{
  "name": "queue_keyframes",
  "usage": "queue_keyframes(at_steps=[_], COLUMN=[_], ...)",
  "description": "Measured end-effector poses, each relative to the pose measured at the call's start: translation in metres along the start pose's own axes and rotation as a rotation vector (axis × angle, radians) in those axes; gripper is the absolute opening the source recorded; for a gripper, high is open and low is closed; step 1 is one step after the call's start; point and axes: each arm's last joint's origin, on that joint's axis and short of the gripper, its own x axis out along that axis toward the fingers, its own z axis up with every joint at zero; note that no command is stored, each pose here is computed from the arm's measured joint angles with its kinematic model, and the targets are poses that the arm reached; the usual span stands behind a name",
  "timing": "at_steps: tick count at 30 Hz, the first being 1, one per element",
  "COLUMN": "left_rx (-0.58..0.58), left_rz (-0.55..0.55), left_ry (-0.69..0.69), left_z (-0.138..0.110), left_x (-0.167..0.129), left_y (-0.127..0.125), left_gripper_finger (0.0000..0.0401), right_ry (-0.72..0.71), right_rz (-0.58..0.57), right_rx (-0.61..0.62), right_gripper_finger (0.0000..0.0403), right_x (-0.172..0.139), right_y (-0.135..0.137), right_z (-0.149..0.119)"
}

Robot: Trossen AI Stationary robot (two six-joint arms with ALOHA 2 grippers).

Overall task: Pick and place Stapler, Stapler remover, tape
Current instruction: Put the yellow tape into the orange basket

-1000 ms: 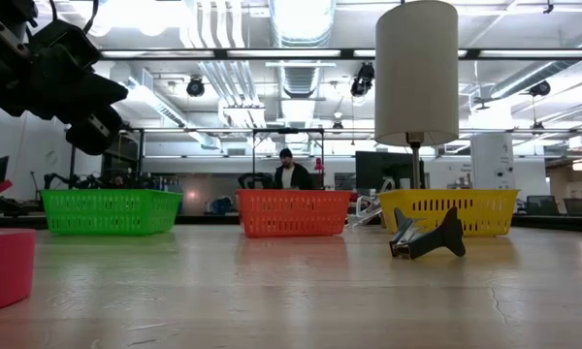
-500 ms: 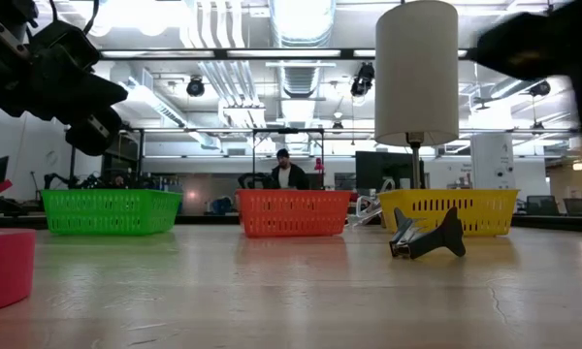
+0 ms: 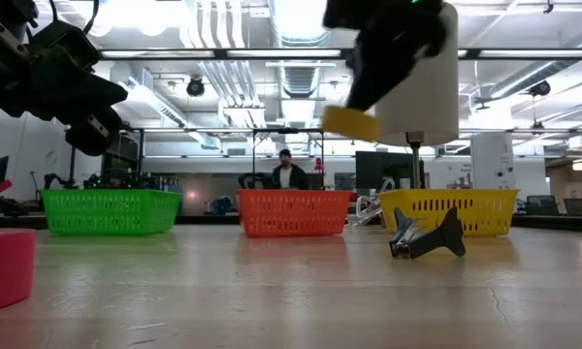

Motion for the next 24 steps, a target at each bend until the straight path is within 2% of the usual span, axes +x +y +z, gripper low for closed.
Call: queue_keyframes(at_steps=[8,12,15,24], left_rx=[0.001,0.001,0.002,0.002], left_rz=[0.004,0.008,0.009,0.012], left_ry=[0.007,0.016,0.019,0.027], left_z=[-0.001,-0.002,-0.002,-0.003], left_x=[0.0,0.0,0.0,0.0], left_y=[0.0,0.001,0.001,0.001], left_gripper_finger=[0.001,0.001,0.001,0.001], right_ry=[-0.027,-0.031,-0.028,0.027], right_rz=[-0.033,-0.029,-0.037,-0.038], right_rx=[0.144,0.216,0.261,0.271], right_gripper_finger=[0.0044,0.0045,0.0049,0.0054], right_x=[0.026,0.04,0.055,0.083], right_y=[-0.073,-0.096,-0.105,-0.108], right_z=[0.009,0.007,0.006,0.005])
